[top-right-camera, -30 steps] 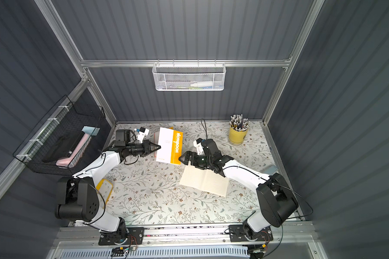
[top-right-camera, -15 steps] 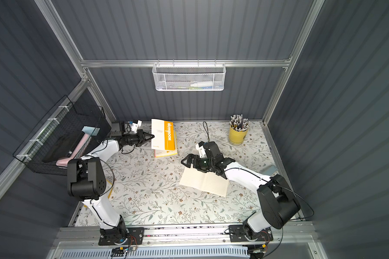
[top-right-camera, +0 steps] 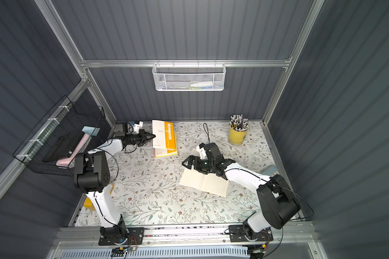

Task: Close the notebook
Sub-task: Place the notebook at the notebook.

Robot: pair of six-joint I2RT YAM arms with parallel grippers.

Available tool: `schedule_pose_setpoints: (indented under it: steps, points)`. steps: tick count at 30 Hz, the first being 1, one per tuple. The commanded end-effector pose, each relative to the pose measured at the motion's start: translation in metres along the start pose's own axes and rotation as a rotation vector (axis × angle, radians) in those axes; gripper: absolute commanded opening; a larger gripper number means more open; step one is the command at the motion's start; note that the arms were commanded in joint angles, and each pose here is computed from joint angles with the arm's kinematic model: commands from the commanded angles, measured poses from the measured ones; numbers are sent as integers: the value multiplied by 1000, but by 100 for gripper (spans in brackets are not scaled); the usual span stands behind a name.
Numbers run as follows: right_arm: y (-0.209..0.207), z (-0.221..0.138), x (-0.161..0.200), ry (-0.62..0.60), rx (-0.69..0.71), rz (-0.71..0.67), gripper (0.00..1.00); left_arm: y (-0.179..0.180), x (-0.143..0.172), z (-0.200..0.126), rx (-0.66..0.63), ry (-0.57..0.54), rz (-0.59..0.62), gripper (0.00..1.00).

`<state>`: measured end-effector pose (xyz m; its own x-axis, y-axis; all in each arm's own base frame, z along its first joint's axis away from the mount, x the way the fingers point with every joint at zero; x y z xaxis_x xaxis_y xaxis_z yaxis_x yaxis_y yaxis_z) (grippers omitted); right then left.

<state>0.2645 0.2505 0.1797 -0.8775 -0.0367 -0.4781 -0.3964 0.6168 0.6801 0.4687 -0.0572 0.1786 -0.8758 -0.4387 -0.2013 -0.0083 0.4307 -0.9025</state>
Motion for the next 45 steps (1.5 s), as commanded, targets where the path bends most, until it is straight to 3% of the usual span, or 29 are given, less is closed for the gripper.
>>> schedule_pose_setpoints:
  steps: [1,33,45]
  points:
    - [-1,-2,3,16,-2,-2,99,17,-5,6,-8,-3,-27,0]
    - [-7,1,10,24,-2,14,99,71,14,23,-102,30,-135,0]
    - [-8,2,11,25,-3,18,99,74,11,25,-122,39,-131,0]
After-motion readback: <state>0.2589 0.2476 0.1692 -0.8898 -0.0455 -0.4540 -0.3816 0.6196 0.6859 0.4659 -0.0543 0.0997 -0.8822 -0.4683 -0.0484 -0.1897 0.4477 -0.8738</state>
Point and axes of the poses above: each gripper's point midway between its finger pads, its own z axis out along the fingers, its own y axis along the line the jaws close on, x = y × z, the point moved 7 cm from there along -z, back along the fingers, and after that the axes turned 11 degrees about -z, right-handed, at the moved point
